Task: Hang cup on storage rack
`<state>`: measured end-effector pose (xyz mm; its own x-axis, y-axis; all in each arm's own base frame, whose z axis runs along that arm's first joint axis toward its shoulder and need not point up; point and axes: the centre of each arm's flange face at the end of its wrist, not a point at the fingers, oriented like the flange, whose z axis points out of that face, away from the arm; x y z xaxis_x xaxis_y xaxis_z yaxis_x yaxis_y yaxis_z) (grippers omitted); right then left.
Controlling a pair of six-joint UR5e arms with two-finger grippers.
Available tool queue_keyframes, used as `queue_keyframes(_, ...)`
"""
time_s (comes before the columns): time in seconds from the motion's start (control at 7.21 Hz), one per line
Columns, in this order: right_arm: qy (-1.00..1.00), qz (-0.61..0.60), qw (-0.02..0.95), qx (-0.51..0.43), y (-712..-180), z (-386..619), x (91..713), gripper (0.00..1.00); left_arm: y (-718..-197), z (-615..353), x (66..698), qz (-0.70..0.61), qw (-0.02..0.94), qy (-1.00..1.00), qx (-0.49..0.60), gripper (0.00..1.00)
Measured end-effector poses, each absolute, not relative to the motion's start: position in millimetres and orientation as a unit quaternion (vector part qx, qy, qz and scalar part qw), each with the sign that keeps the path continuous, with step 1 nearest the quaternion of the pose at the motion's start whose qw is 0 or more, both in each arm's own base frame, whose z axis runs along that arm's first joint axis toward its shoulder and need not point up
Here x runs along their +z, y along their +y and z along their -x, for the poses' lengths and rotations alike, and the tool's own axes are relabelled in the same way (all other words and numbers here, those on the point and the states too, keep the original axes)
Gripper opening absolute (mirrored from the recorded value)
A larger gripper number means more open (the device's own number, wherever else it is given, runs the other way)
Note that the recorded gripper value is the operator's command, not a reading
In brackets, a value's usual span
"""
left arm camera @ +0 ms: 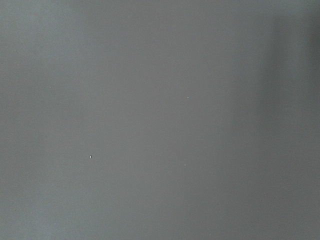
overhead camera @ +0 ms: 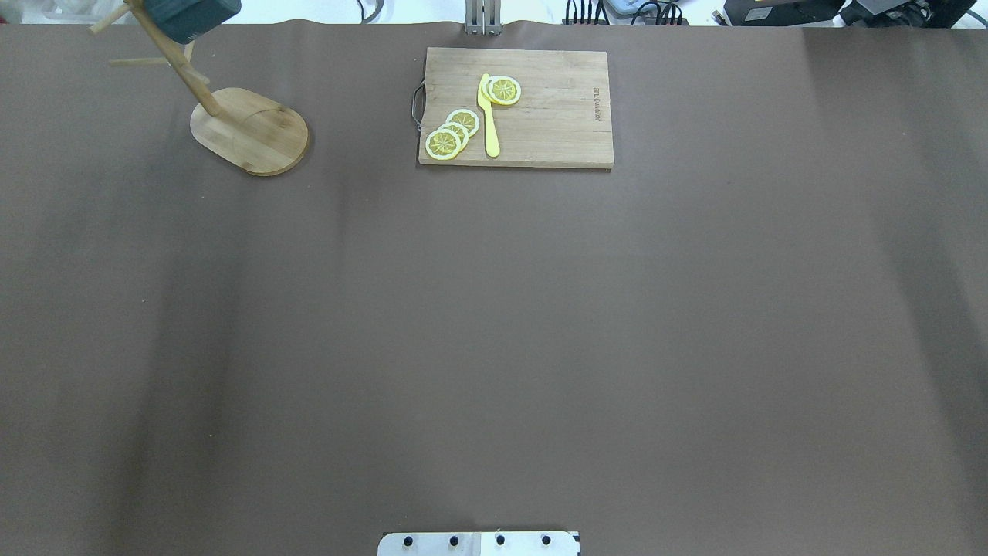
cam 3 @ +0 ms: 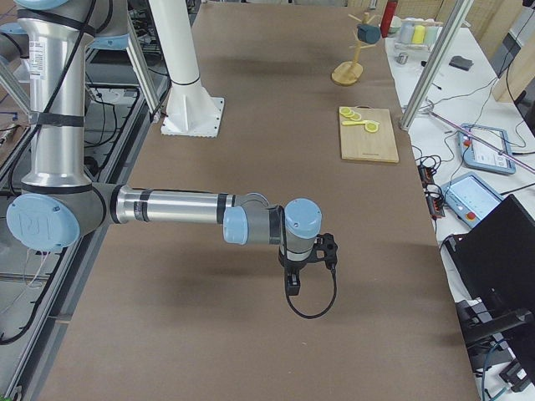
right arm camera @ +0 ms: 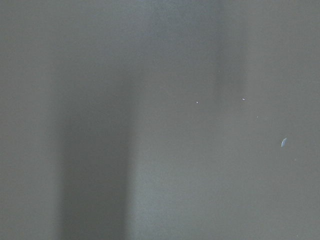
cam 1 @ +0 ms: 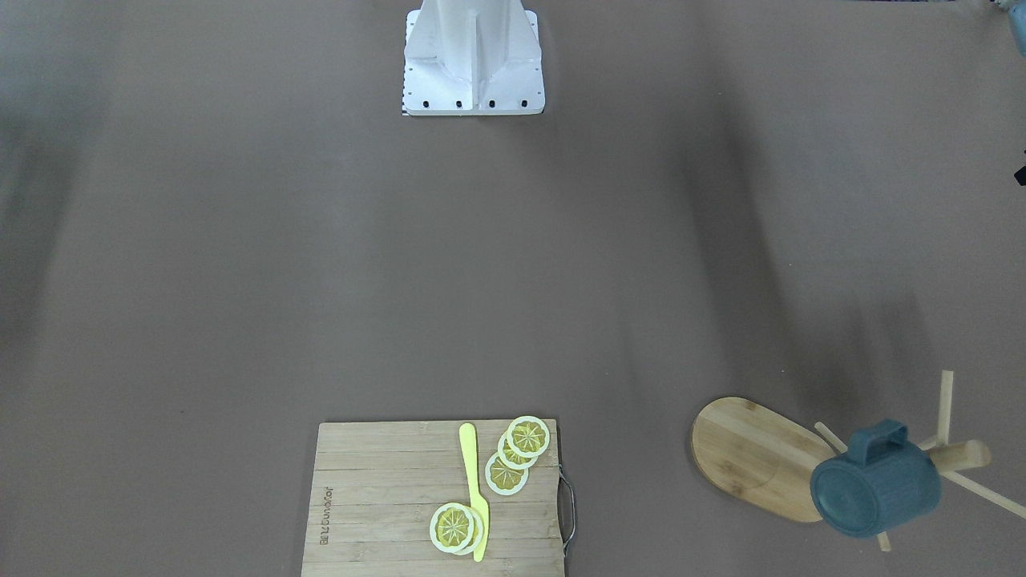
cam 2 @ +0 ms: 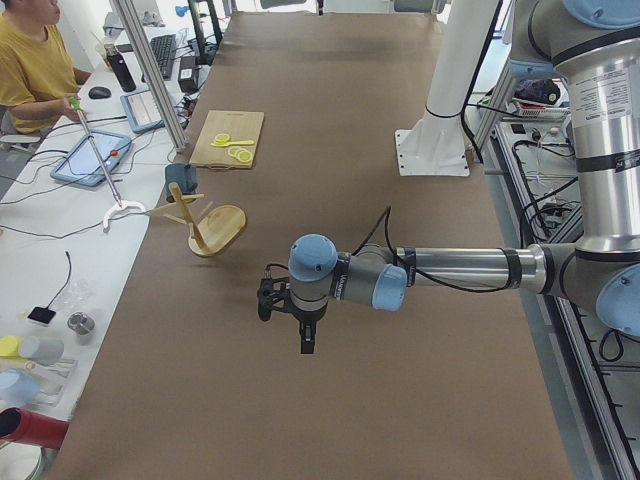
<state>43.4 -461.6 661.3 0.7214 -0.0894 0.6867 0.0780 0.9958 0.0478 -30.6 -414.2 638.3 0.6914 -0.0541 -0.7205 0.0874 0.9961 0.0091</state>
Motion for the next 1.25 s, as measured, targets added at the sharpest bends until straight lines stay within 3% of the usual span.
queue_keyframes(1.25, -0.371, -0.009, 0.928, -0.045, -458.2, -43.4, 659.8, 1.00, -410.8, 27.4, 633.1, -0.016, 0.910, 0.412, -0.036, 0.98)
